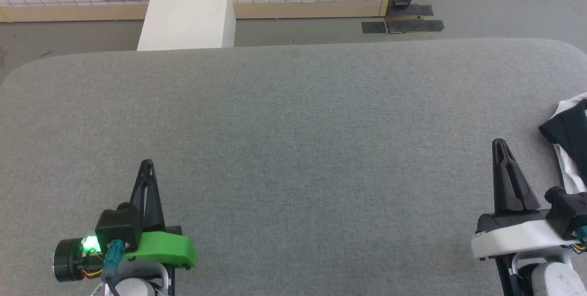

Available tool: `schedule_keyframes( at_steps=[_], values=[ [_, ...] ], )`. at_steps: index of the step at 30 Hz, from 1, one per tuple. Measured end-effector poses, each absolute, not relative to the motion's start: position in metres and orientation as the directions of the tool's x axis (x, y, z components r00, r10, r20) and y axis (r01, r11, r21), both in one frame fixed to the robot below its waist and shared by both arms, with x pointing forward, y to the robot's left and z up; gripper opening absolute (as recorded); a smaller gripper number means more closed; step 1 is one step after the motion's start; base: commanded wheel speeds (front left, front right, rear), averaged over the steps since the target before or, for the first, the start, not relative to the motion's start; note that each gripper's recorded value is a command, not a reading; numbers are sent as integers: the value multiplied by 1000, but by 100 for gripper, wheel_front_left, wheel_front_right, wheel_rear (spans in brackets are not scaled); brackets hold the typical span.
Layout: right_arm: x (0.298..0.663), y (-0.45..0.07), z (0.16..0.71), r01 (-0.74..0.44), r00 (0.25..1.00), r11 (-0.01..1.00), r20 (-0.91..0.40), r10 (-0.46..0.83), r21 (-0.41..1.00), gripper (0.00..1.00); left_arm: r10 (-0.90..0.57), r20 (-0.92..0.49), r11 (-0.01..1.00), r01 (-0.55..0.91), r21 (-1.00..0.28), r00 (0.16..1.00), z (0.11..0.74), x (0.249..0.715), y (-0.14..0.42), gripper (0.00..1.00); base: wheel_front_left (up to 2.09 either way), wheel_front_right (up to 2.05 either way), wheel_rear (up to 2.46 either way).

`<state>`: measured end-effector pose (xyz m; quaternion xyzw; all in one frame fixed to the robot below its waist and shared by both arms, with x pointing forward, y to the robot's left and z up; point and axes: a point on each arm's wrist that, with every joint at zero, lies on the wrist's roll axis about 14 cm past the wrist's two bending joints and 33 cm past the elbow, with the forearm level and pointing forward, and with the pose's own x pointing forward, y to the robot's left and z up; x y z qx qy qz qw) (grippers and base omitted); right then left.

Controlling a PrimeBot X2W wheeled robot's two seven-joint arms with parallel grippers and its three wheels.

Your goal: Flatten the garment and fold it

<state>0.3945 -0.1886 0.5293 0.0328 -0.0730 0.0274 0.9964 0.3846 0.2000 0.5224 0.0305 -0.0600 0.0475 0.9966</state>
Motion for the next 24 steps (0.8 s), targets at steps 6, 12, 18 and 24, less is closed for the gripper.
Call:
schedule_keyframes(
  at_steps=[6,12,18,24],
  values=[
    [394,-186,529,-65,989,996,137,58,53,0,85,114,994,-91,53,990,523,384,199,0,0,0,0],
    [393,-185,530,-70,989,996,130,63,51,0,80,109,995,-86,52,991,524,384,198,0,0,0,0],
    [392,-183,530,-74,990,996,124,68,44,0,75,103,995,-81,53,992,524,384,196,0,0,0,0],
    [392,-182,530,-78,990,996,117,73,36,0,70,101,996,-76,49,992,525,384,195,0,0,0,0]
  ],
)
